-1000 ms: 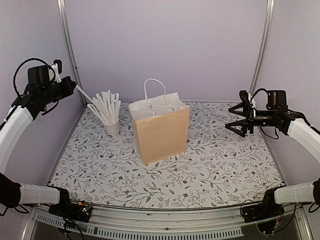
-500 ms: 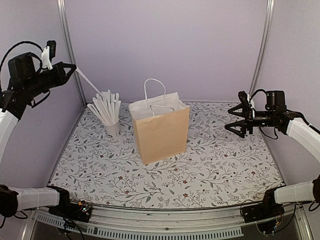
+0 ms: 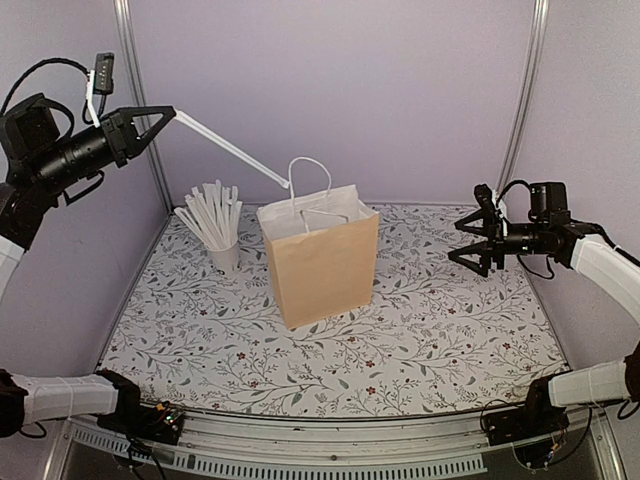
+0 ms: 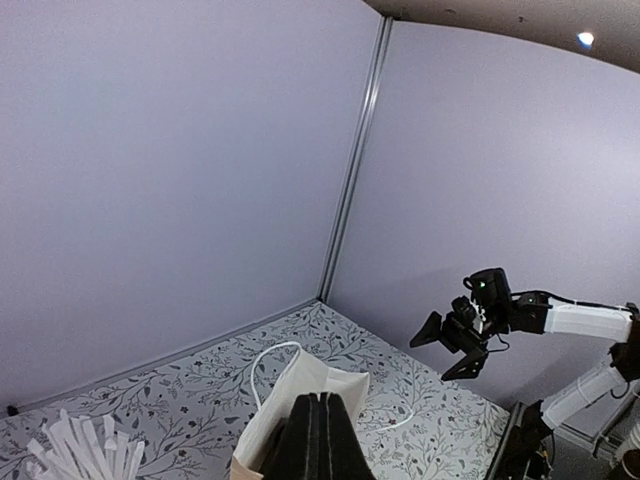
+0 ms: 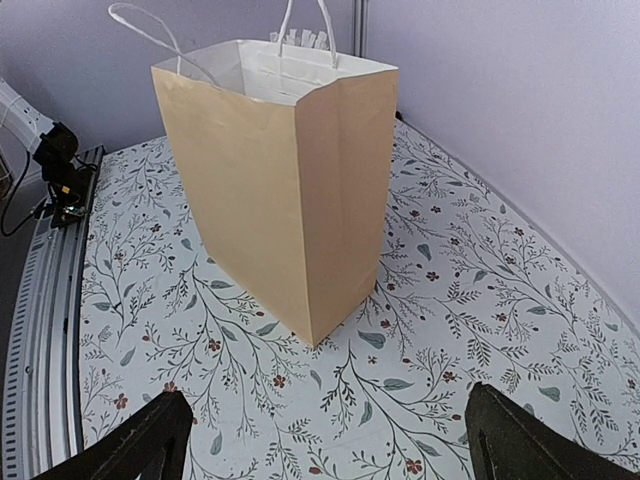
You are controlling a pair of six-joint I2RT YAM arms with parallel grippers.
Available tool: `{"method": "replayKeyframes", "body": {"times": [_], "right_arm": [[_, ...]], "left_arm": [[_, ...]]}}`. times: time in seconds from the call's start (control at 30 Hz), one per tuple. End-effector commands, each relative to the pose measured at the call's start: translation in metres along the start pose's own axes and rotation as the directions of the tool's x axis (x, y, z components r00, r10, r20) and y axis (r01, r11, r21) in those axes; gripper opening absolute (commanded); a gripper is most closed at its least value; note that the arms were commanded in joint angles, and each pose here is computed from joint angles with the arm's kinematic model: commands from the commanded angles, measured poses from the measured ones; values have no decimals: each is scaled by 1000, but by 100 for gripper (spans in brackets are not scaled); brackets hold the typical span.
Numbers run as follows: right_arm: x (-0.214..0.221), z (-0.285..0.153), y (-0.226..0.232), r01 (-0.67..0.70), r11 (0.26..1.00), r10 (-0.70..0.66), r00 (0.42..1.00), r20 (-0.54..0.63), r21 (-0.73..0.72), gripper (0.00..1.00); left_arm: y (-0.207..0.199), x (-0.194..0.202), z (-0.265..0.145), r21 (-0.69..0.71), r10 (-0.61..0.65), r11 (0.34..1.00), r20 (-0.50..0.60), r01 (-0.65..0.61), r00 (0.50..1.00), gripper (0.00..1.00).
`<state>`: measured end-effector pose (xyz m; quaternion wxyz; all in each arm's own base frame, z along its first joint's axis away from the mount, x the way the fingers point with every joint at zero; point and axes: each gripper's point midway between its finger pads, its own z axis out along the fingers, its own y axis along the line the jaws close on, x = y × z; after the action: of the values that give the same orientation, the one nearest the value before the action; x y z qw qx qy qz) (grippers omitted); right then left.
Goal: Pack the takeout coffee
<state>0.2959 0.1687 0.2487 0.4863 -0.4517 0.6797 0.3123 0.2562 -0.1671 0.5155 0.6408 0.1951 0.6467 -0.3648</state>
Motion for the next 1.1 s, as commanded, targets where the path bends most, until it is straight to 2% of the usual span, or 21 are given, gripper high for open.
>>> {"method": "replayKeyframes", "body": {"times": [0.0, 0.47, 0.73, 0.9, 1.07], "right_arm": [[5, 1, -1, -7, 1000, 7, 1000, -17, 1, 99], [7, 1, -4, -4, 1000, 4, 1000, -29, 14, 99], [6, 0, -4, 6, 1000, -5, 1000, -29, 21, 99], [6, 0, -3, 3, 1000, -2, 1000, -28, 14, 99], [7, 1, -3, 1, 1000, -1, 1000, -29, 13, 99]], "left_arm": [[-14, 13, 20, 64, -17, 998, -47, 20, 999, 0], [22, 90, 90, -95, -63, 995, -294, 37, 954, 0], [27, 154, 121, -91, -128, 991, -450, 97, 884, 0], [27, 185, 131, -102, -152, 988, -507, 116, 849, 0], [30, 202, 134, -120, -178, 984, -538, 134, 824, 41]]}}
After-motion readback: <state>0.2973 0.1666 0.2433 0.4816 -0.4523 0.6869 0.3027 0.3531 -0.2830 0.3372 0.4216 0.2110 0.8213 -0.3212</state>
